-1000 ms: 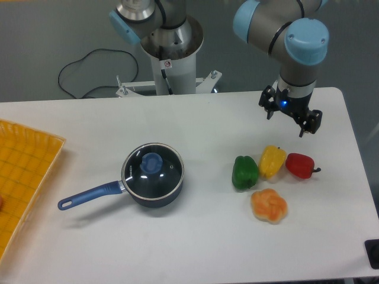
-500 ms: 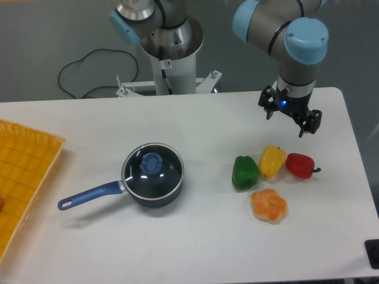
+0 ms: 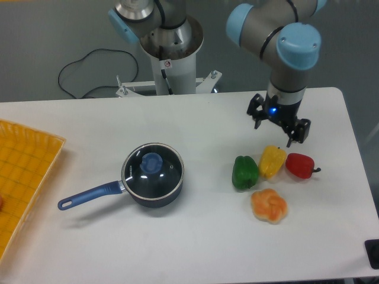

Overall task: Open the lid
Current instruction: 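Move the gripper over the saucepan and lower toward the blue lid knob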

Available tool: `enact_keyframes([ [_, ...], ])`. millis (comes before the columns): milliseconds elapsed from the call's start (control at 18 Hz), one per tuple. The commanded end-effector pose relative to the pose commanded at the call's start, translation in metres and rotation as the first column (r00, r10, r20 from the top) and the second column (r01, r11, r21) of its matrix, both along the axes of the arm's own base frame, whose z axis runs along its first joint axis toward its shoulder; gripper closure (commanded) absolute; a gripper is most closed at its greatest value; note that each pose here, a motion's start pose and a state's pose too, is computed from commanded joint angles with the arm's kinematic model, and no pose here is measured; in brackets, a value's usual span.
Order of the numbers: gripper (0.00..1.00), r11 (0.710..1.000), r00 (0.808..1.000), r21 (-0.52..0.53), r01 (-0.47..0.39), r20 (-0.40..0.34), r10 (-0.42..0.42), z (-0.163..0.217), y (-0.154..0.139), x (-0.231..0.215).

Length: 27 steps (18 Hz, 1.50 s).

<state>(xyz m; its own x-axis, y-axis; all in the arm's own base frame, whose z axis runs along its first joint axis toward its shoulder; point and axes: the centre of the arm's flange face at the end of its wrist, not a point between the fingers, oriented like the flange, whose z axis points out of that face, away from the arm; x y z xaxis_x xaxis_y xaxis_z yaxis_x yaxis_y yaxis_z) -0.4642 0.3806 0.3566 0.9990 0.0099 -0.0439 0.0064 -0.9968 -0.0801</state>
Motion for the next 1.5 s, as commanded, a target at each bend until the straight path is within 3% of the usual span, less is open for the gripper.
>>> enact_keyframes([
  [111,0.00,0.999,0.999,0.002,-0.039,0.002,0.039,-0.001,0.019,0.015],
  [333,0.00,1.000,1.000,-0.001,-0.015,0.005,0.015,-0.004,0.035,0.036],
  [556,0.00,0.998,0.999,-0.033,-0.049,-0.023,0.048,-0.001,0.049,0.066],
  [1167,0.00,0.987,0.989,-0.062,0.147,0.003,-0.147,-0.016,0.102,0.200],
  [1500,0.00,0.981,0.983,-0.057,0.183,0.002,-0.184,-0.012,0.107,0.230],
])
